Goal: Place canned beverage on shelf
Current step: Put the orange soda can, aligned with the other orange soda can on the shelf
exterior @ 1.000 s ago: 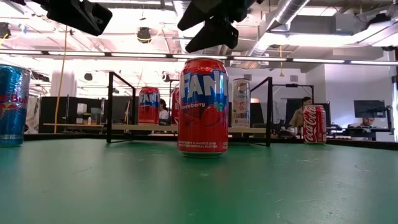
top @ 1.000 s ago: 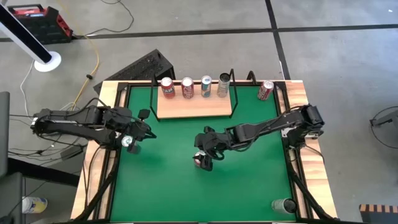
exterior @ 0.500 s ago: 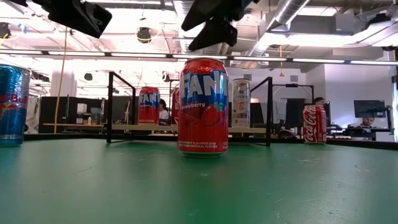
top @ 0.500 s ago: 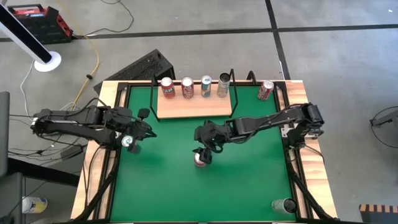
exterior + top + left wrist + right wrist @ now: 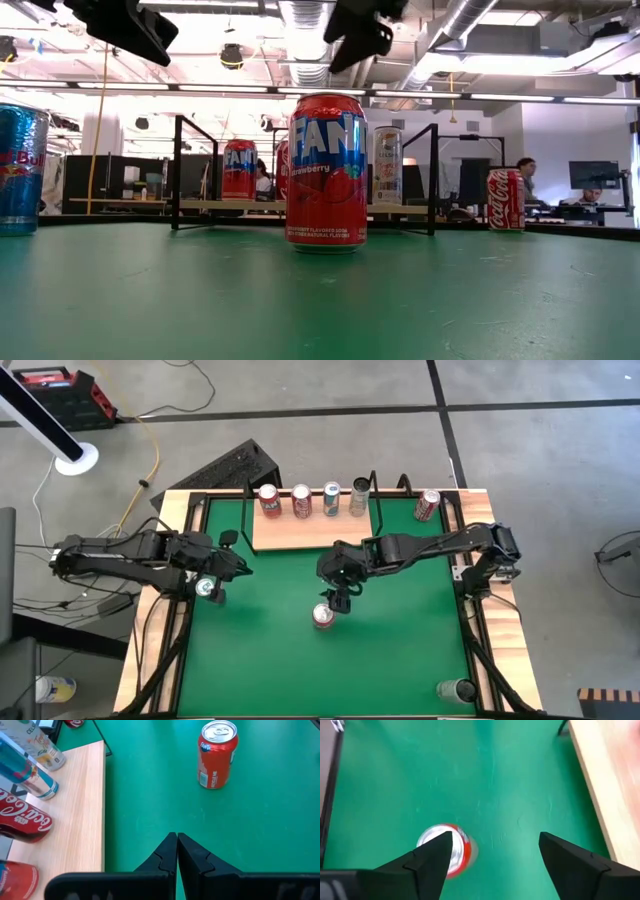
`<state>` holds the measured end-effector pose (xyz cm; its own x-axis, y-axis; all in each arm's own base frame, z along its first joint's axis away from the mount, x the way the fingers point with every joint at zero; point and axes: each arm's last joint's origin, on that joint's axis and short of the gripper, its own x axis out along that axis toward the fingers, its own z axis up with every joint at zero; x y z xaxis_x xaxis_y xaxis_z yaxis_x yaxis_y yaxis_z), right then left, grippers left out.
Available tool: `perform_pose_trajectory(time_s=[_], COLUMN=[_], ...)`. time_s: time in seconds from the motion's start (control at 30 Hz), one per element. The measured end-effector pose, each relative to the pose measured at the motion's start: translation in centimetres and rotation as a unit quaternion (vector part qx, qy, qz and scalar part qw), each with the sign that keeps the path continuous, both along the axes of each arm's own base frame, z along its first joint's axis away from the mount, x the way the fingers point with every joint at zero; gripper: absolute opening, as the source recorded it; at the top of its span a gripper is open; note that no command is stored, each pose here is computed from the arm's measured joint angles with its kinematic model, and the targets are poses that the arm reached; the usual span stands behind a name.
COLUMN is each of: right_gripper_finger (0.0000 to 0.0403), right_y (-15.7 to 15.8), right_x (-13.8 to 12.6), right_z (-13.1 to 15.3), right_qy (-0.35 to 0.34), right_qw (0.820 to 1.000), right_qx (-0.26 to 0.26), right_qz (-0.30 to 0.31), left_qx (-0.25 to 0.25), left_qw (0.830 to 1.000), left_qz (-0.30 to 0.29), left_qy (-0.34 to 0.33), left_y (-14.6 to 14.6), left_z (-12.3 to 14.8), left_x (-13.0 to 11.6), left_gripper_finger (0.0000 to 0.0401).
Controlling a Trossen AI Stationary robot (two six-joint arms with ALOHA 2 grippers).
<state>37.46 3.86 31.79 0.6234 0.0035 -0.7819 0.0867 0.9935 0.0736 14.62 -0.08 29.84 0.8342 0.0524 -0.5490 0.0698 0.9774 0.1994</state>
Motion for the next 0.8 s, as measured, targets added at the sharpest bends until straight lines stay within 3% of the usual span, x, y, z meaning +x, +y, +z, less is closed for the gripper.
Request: perform_pose_trajectory(time_s=[0.33,0.8], right_gripper_finger=[0.0391,0.0395], right_y=[1.5,5.9], right_x=[-0.2,1.3], right_z=[0.0,-4.3], right_qy=[0.000,0.045], right_qw=[0.999,0.995], right_qx=[-0.020,-0.031], right_qz=[0.035,0.087], left_qx=[0.007,0.020], left_qw=[1.000,1.000], left_qz=[0.010,-0.020], left_qy=[0.000,0.005], left_y=[0.1,0.0], left_z=[0.0,-0.1], left_x=[0.0,0.0], left_gripper_finger=[0.0000,0.0000])
